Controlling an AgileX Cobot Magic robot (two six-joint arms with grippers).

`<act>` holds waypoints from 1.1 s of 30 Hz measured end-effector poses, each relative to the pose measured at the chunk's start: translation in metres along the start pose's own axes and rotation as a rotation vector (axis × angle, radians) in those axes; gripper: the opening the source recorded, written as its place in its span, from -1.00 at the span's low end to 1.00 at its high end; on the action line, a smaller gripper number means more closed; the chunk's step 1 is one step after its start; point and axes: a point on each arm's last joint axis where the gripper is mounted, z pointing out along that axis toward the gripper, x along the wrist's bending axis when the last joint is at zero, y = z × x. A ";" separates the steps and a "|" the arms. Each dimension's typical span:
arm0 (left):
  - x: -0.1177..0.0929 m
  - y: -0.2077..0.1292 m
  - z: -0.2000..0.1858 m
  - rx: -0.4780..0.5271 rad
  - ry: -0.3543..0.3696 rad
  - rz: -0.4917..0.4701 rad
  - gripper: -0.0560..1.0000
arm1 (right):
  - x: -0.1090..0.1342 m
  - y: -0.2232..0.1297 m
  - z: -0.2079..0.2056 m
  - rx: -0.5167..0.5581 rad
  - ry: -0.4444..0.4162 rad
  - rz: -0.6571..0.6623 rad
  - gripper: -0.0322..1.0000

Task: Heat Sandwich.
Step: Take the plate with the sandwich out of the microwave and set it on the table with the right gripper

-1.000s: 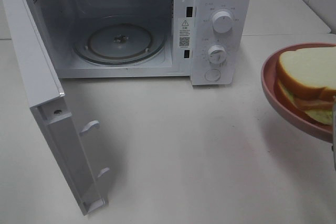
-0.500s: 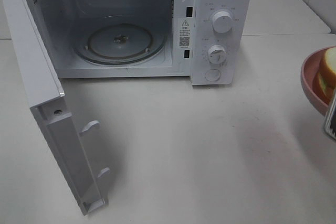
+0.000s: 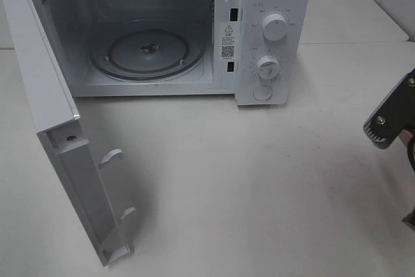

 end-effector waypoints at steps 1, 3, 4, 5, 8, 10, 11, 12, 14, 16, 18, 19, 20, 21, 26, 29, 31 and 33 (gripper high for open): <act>0.000 0.000 0.000 0.000 0.000 0.000 0.95 | 0.001 0.004 0.003 0.033 -0.009 0.043 -0.78; 0.000 0.000 0.000 0.000 0.000 0.000 0.95 | 0.002 0.008 0.007 0.058 -0.017 0.079 -0.78; 0.000 0.000 0.000 0.000 0.000 0.000 0.95 | 0.002 0.008 0.007 0.058 -0.017 0.079 -0.78; 0.000 0.000 0.000 0.000 0.000 0.000 0.95 | 0.002 0.011 0.008 0.068 -0.020 0.097 -0.78; 0.000 0.000 0.000 0.000 0.000 0.000 0.95 | 0.004 0.021 0.013 0.086 -0.031 0.158 -0.78; 0.000 0.000 0.000 0.000 0.000 0.000 0.95 | 0.004 0.025 0.015 0.091 -0.036 0.186 -0.78; 0.000 0.000 0.000 0.000 0.000 0.000 0.95 | 0.005 0.027 0.016 0.096 -0.038 0.202 -0.78; 0.000 0.000 0.000 0.000 0.000 0.000 0.95 | 0.005 0.029 0.017 0.099 -0.040 0.217 -0.78; 0.000 0.000 0.000 0.000 0.000 0.000 0.95 | 0.006 0.032 0.019 0.106 -0.043 0.245 -0.78; 0.000 0.000 0.000 0.000 0.000 0.000 0.95 | 0.007 0.034 0.022 0.116 -0.048 0.271 -0.78; 0.000 0.000 0.000 0.000 0.000 0.000 0.95 | 0.008 0.035 0.023 0.120 -0.050 0.281 -0.78; 0.000 0.000 0.000 0.000 0.000 0.000 0.95 | 0.011 0.036 0.028 0.138 -0.056 0.313 -0.78; 0.000 0.000 0.000 0.000 0.000 0.000 0.95 | 0.012 0.036 0.030 0.145 -0.058 0.331 -0.78; 0.000 0.000 0.000 0.000 0.000 0.000 0.95 | 0.013 0.037 0.032 0.155 -0.061 0.351 -0.78; 0.000 0.000 0.000 0.000 0.000 0.000 0.95 | 0.019 0.038 0.042 0.191 -0.080 0.415 -0.78; 0.000 0.000 0.000 0.000 0.000 0.000 0.95 | 0.023 0.040 0.049 0.199 -0.084 0.429 -0.78; 0.000 0.000 0.000 0.000 0.000 0.000 0.95 | 0.028 0.042 0.055 0.200 -0.073 0.431 -0.78; 0.000 0.000 0.000 0.000 0.000 0.000 0.95 | 0.030 0.043 0.057 0.201 -0.070 0.433 -0.78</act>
